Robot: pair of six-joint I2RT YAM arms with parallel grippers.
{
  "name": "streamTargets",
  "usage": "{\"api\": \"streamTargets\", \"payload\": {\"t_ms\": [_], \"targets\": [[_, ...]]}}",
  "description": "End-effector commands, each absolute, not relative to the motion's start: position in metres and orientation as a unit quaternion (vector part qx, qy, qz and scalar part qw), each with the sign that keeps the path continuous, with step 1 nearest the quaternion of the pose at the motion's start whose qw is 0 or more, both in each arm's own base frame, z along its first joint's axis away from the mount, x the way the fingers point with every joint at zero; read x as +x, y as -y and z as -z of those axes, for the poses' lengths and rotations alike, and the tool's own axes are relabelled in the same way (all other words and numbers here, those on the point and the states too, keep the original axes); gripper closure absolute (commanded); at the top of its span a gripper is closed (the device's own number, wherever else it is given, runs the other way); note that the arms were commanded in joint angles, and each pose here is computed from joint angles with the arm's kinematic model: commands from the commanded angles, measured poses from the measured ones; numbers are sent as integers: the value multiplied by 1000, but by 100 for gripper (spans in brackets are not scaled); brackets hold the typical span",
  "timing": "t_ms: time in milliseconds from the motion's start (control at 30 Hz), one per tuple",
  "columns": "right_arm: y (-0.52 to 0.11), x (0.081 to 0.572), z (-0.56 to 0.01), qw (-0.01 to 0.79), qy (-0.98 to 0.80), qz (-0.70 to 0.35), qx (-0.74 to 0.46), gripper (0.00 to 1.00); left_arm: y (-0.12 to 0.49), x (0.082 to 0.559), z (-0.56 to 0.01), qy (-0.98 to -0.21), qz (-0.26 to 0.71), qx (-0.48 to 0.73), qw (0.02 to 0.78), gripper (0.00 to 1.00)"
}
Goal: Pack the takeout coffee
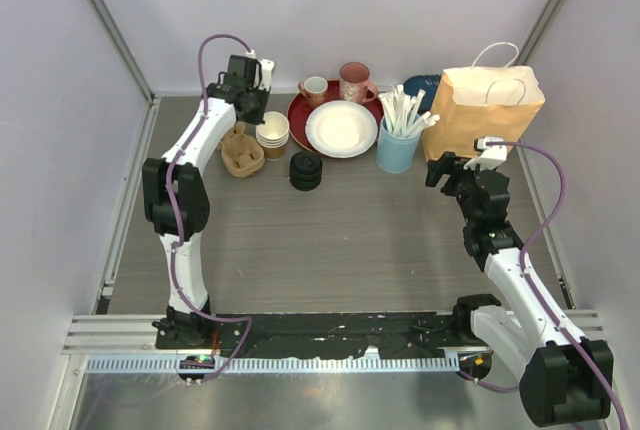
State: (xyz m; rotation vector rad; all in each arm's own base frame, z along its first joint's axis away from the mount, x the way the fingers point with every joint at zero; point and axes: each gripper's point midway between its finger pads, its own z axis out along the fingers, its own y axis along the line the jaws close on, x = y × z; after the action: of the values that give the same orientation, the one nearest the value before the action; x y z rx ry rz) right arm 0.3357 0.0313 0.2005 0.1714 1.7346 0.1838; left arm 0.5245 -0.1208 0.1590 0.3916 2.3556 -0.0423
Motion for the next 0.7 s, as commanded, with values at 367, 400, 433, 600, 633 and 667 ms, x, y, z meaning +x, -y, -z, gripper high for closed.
{"api": "streamTargets", "payload": {"t_ms": [367,400,433,600,633,667], "targets": [[-42,342,-232,660,-742,-102,56,17,129,519,-225,-903,118,99,402,100],[-42,343,-233,660,-742,-102,57,17,130,518,-223,-903,122,98,399,100],[-43,343,-234,660,-742,-104,56,17,128,519,-220,-905,126,94,395,100],[-49,345,-239,654,-747,-112,46,17,126,515,-230,-902,138,85,399,100],[-52,345,-241,654,-746,-115,44,17,126,517,-239,-897,138,85,410,100],[-52,345,-242,654,-747,-115,44,17,124,515,-253,-891,136,84,425,100]]}}
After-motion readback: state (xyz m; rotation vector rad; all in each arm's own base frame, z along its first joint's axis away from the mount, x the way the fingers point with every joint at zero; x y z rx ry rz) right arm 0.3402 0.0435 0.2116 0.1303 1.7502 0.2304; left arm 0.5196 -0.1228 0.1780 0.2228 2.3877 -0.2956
